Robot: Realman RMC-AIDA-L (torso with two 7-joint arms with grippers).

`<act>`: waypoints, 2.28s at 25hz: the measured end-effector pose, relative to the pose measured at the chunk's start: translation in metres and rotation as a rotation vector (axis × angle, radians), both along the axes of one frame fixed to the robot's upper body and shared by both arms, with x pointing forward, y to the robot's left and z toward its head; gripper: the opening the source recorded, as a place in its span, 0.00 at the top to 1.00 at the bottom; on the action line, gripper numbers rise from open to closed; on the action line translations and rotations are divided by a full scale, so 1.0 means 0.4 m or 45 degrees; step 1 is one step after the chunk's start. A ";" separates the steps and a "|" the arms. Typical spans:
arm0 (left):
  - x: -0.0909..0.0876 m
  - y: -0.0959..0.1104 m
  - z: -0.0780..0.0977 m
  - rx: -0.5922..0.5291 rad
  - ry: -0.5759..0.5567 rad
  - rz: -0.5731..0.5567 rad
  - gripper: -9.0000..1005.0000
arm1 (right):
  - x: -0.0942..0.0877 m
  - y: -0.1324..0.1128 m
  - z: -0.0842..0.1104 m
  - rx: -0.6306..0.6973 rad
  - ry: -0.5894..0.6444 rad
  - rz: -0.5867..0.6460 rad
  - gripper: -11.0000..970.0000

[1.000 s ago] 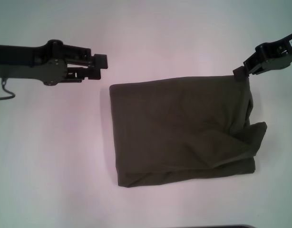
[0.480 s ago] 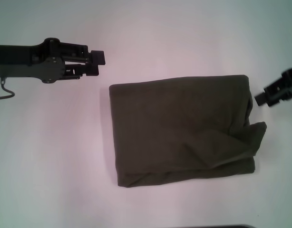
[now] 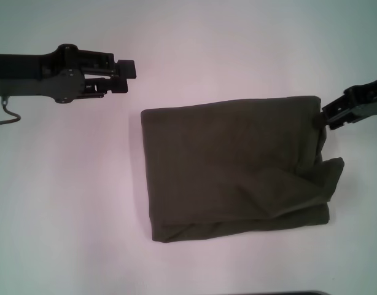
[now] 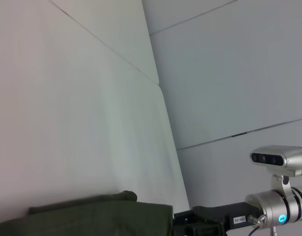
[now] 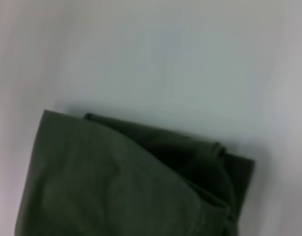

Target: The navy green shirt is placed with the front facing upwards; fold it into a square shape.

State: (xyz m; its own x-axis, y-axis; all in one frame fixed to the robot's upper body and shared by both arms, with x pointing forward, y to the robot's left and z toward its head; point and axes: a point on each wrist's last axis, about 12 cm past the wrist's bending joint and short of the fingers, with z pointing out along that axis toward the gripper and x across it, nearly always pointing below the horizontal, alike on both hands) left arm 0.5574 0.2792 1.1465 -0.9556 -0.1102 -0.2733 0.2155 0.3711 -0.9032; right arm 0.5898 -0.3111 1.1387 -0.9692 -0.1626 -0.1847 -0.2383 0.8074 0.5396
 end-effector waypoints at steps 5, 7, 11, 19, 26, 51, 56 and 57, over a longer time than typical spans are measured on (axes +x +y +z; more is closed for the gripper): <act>0.000 0.001 -0.001 0.001 0.000 0.006 0.55 | 0.011 0.023 0.004 0.005 -0.009 0.026 0.52; -0.001 0.002 -0.002 0.001 0.000 0.007 0.55 | 0.014 0.026 0.004 0.004 -0.013 0.026 0.52; -0.001 0.001 -0.002 0.001 -0.008 0.004 0.55 | 0.017 0.029 0.001 0.004 -0.016 0.020 0.52; 0.000 -0.003 -0.003 0.002 -0.009 -0.001 0.55 | 0.001 0.022 0.003 0.035 0.019 0.027 0.52; -0.001 -0.009 -0.006 -0.006 -0.006 -0.002 0.55 | 0.004 0.020 -0.002 0.015 0.012 0.020 0.52; -0.016 0.033 -0.011 0.035 0.022 0.003 0.55 | 0.012 0.052 -0.021 0.026 -0.004 0.005 0.63; -0.014 0.030 -0.010 0.035 0.019 0.001 0.55 | 0.016 0.051 -0.013 0.025 -0.017 0.004 0.74; -0.014 0.031 -0.011 0.034 0.021 0.003 0.55 | 0.017 0.051 -0.012 0.025 -0.021 0.002 0.76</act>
State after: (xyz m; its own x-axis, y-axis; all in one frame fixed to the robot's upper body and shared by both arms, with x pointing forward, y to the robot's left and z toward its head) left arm 0.5516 0.2916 1.1421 -0.9598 -0.1049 -0.2602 0.1997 0.3959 -0.8963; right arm 0.5967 -0.2908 1.1338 -0.9658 -0.1603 -0.2036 -0.2484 0.7963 0.5515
